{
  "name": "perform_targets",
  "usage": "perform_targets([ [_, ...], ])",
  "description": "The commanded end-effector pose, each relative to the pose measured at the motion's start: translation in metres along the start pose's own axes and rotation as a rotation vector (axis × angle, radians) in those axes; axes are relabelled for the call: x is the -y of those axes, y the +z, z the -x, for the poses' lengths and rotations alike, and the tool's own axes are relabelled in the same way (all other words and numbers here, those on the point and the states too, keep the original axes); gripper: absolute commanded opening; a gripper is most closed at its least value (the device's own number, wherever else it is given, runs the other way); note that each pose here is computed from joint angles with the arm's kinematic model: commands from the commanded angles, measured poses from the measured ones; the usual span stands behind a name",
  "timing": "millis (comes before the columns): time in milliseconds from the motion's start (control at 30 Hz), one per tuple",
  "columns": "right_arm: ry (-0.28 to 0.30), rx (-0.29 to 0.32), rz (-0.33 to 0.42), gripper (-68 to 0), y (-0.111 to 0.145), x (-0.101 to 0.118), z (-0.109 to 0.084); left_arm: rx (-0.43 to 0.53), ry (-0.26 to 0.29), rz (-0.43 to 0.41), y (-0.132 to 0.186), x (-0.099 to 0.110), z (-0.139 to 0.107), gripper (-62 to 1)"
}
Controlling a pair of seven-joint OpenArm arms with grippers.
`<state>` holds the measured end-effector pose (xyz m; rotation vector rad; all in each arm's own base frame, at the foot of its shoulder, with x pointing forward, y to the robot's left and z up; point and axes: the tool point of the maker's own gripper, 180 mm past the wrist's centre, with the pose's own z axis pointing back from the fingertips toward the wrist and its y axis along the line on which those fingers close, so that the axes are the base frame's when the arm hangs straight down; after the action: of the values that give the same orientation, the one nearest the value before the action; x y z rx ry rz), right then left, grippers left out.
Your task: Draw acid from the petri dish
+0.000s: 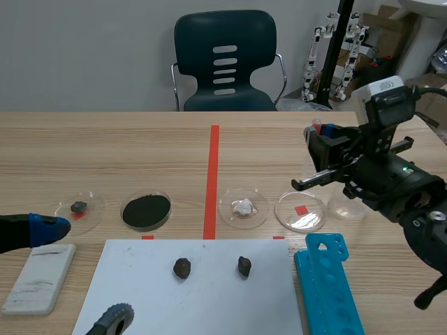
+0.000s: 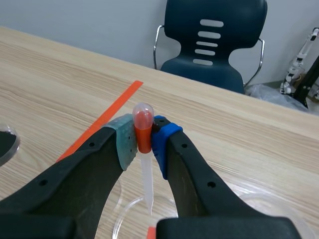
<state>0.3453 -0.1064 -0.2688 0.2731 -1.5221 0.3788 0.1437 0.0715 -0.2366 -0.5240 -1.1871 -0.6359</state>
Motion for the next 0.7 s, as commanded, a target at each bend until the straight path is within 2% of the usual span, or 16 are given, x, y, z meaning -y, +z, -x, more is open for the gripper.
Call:
perform_targets([
  [0,-0.001,0.055,-0.007,-59.9,-0.003,0.0,-0.013,0.026,0.016,0.003,0.0,0.003,-0.006,1.4],
  [300,-0.022,0.06,-0.02,-59.9,-0.001,-0.005,-0.003,0.026,0.016,0.003,0.0,0.003,-0.006,1.4],
  [667,-0.031,0.073,-0.059,-59.9,-0.002,-0.022,-0.001,0.026,0.016,0.003,0.0,0.003,-0.006,1.4],
])
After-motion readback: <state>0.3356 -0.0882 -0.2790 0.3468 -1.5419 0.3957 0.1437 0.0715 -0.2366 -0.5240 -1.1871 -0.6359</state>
